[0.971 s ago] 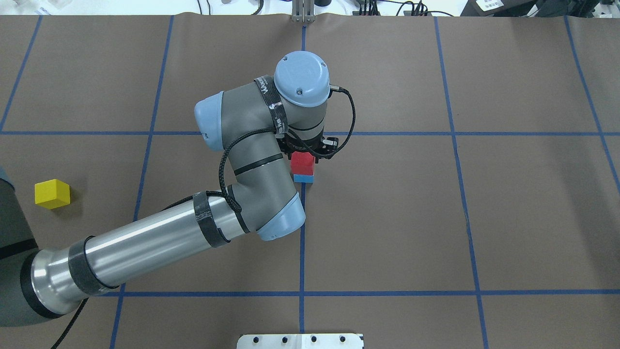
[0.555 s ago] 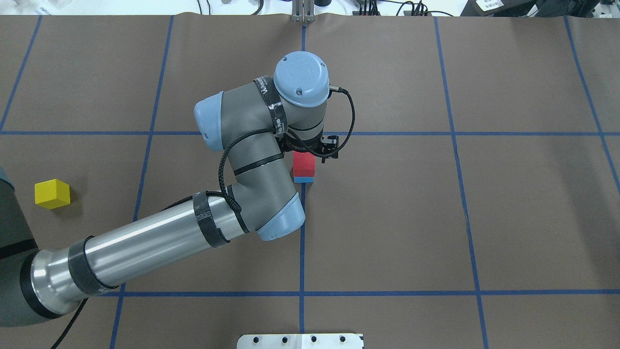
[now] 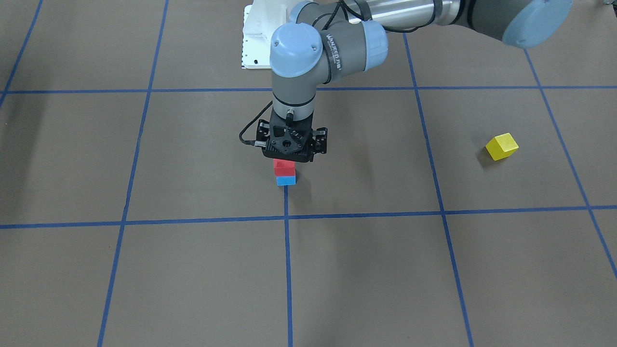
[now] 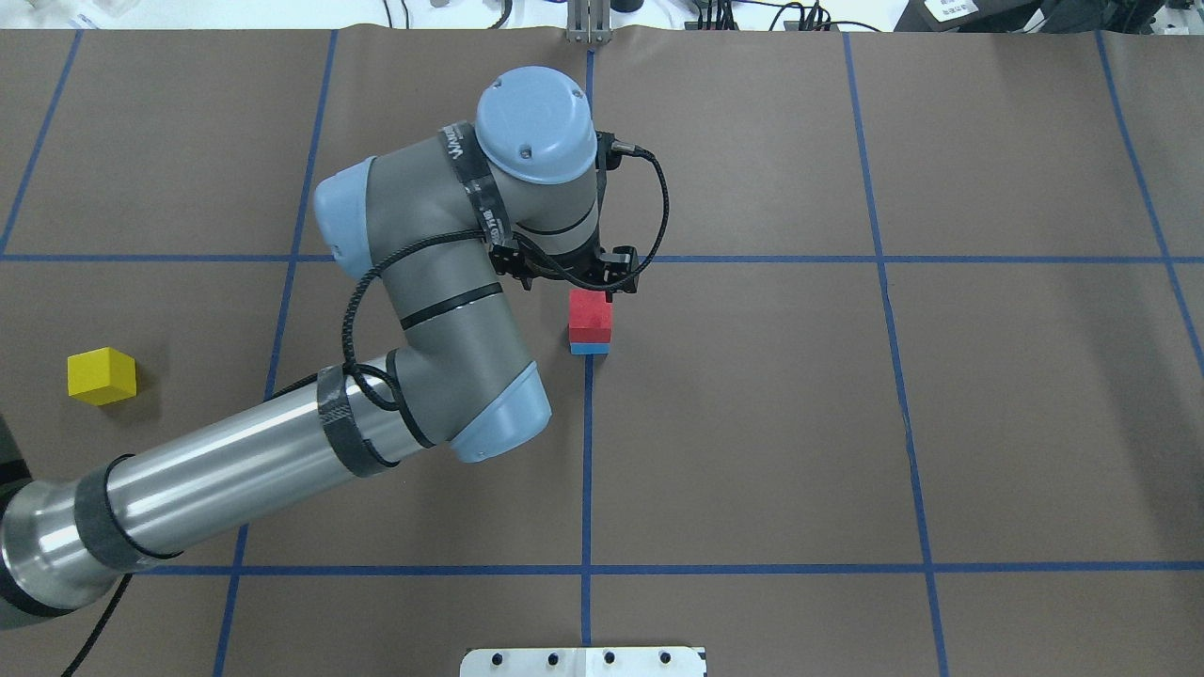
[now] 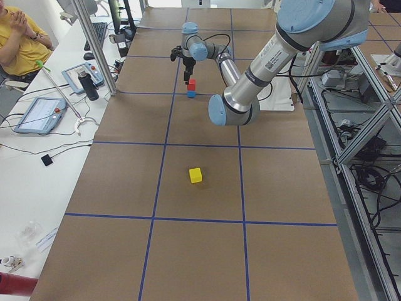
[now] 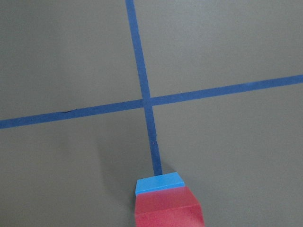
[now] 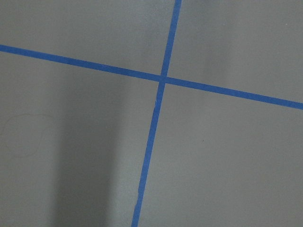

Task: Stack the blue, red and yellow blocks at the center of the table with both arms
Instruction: 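Move the left gripper back toward the yellow block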

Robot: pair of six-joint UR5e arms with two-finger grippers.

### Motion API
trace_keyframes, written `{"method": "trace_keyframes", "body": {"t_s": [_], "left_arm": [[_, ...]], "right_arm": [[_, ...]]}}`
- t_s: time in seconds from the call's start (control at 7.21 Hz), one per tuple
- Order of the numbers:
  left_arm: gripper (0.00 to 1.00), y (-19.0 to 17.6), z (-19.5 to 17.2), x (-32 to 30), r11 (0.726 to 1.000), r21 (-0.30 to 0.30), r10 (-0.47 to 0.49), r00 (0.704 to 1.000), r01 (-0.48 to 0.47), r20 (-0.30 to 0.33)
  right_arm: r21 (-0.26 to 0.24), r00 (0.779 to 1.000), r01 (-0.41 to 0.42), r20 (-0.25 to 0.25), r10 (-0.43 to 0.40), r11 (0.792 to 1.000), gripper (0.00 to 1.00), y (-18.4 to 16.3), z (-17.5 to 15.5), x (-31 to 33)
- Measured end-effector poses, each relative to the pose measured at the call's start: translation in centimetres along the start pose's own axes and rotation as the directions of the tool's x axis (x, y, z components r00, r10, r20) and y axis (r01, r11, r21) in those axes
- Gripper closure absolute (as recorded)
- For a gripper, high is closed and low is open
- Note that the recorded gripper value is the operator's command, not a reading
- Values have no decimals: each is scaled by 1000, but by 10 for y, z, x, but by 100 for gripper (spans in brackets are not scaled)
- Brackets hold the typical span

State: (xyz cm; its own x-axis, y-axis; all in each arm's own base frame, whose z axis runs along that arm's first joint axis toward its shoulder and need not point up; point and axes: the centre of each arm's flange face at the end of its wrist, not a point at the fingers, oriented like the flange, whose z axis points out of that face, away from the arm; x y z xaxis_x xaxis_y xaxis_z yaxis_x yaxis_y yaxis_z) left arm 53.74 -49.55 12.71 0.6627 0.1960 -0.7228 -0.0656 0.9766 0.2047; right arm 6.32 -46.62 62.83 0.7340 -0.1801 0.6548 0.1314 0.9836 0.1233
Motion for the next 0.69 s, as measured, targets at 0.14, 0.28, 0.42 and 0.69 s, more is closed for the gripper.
{"method": "trace_keyframes", "body": {"t_s": [0.14,0.28,0.42,0.69], "left_arm": [[1,11,-14,-48,999,7,46,999,-47,6],[1,27,-25,-101,993,16,118,993,-118,20],[1,44,-32,-157,979,17,204,978,-205,47],[1,68,-39,-265,944,-25,330,939,-329,98]], "right_arm": [[0,1000,0,0,0,1000,0,0,0,0],[0,1000,0,0,0,1000,0,0,0,0],[0,1000,-1,1,1,1000,0,0,0,0],[-1,1000,-1,1,1,1000,0,1,0,0]]}}
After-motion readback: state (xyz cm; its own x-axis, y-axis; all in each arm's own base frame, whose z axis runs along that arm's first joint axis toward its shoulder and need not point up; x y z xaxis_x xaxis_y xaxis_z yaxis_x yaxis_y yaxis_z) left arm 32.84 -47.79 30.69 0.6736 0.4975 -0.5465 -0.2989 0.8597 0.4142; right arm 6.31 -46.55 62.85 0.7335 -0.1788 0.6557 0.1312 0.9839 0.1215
